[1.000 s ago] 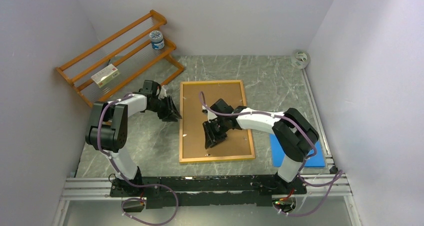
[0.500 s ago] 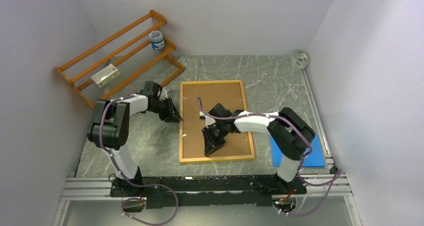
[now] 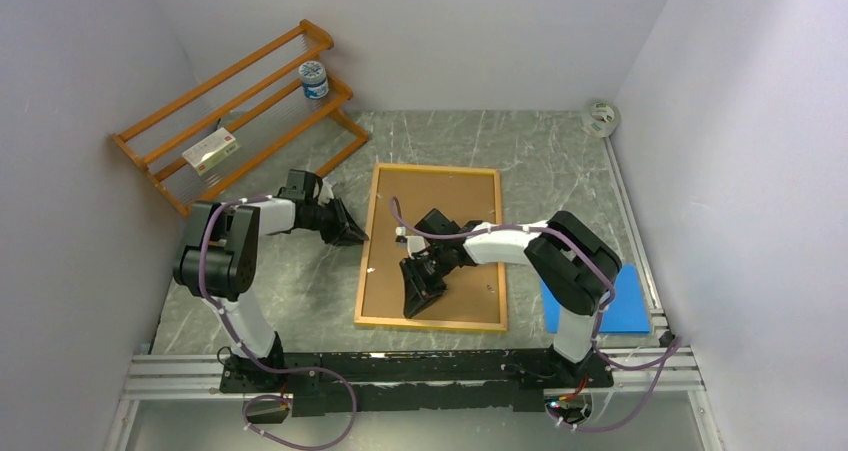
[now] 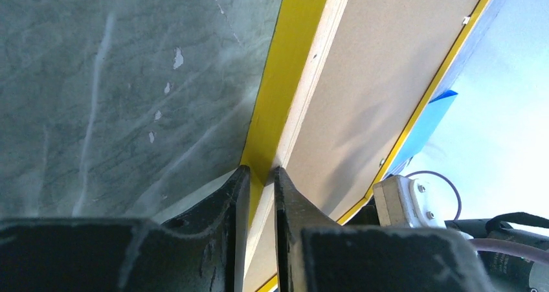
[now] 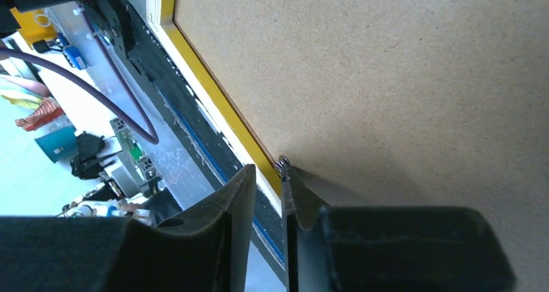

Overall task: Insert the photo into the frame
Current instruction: Install the photo frame at the center of the board.

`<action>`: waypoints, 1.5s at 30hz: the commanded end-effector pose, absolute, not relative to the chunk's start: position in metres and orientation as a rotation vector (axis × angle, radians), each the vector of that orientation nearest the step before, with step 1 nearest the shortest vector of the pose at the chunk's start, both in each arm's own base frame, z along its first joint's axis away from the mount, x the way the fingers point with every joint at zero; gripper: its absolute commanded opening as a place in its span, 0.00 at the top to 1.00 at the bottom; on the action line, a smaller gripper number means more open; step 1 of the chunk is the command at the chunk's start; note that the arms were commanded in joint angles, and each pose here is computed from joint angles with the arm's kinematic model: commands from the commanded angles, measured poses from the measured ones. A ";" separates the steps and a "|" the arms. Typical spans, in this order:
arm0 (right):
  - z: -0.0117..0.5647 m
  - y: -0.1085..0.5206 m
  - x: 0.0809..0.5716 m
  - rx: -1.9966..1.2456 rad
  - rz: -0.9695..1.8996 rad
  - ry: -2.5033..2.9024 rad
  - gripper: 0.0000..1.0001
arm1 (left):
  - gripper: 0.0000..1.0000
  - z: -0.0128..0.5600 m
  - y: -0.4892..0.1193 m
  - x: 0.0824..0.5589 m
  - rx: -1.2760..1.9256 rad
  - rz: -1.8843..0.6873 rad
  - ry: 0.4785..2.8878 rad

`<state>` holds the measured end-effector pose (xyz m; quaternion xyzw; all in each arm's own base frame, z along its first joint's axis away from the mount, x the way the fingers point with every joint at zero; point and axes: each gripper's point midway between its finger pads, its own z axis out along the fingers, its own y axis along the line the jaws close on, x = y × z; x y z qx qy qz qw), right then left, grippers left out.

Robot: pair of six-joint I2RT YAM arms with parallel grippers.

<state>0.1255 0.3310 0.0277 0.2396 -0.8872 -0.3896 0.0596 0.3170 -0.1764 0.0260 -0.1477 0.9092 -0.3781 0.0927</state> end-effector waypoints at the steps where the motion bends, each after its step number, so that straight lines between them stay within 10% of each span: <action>1: 0.033 0.339 0.146 0.758 -1.185 -2.792 0.72 | 0.76 0.016 -0.178 0.307 -0.458 -1.056 2.726; 12: 0.066 0.248 0.243 0.253 -0.596 -3.500 0.61 | 0.36 0.042 -0.170 0.292 -0.335 -1.003 2.727; 20: 0.074 0.128 0.239 -0.246 0.138 -3.586 0.31 | 0.33 0.045 -0.164 0.276 -0.319 -0.978 2.735; 26: 0.051 0.119 0.206 -0.252 0.135 -3.447 0.21 | 0.34 0.044 -0.163 0.277 -0.302 -0.964 2.726; 45: 0.020 0.132 0.191 -0.148 0.064 -3.310 0.50 | 0.35 0.037 -0.164 0.277 -0.306 -0.972 2.751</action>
